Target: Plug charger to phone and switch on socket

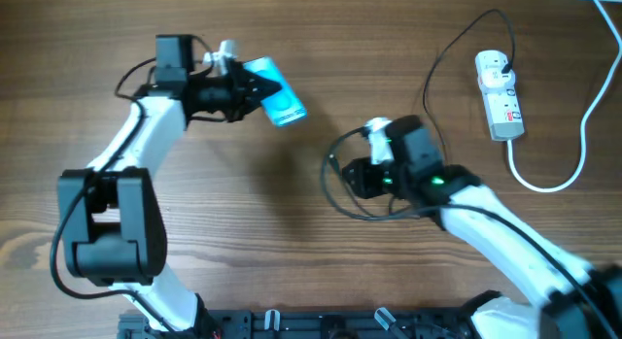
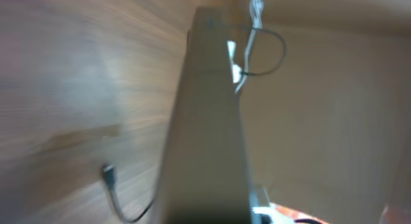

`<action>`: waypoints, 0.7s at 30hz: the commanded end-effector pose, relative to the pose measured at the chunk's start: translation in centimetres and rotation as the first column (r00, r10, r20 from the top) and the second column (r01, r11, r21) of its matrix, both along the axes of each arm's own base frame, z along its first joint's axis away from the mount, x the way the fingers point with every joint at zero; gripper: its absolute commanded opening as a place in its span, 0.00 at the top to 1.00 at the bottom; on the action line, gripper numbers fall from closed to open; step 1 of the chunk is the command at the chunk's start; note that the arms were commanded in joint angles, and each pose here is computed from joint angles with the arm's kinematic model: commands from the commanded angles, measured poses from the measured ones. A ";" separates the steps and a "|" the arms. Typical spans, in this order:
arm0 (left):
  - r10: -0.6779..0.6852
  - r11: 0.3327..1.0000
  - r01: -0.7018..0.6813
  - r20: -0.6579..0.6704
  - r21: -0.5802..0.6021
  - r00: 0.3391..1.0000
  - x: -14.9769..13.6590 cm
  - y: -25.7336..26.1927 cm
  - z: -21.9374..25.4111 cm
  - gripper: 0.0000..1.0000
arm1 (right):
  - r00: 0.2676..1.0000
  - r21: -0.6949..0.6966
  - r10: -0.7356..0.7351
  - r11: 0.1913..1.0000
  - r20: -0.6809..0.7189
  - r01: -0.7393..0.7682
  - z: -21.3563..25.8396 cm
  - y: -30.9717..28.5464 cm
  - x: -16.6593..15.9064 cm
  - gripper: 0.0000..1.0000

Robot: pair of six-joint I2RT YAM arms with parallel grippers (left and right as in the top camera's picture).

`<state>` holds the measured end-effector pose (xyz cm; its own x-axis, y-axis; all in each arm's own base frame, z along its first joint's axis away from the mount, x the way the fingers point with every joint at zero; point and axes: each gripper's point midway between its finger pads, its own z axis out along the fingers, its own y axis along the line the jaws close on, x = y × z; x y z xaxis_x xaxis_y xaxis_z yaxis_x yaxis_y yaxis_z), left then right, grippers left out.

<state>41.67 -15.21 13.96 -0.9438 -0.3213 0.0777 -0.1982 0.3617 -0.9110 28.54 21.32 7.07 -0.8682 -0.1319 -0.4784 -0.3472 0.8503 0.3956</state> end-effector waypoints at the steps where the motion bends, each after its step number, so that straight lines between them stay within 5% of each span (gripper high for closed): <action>1: -0.092 0.996 0.092 0.068 0.009 0.993 -1.6 -0.1 0.1 0.96 | 0.998 -0.092 -0.055 0.994 -0.002 0.055 -3.7 0.5 1.2 0.52; 8: -0.101 0.995 0.100 0.058 0.020 0.993 -2.0 0.0 -0.3 0.96 | 0.994 -0.199 -0.079 0.975 0.077 0.093 -5.9 -0.1 3.6 0.49; 16: -0.101 0.995 0.100 0.072 0.022 0.992 -1.8 0.0 -0.2 0.95 | 0.996 -0.260 0.004 0.965 0.093 0.020 -8.4 1.8 2.6 0.48; 21: -0.099 0.995 0.098 0.069 0.020 0.993 -1.8 0.0 -0.2 0.95 | 0.998 -0.297 -0.015 0.954 0.069 0.035 -9.9 1.1 2.4 0.66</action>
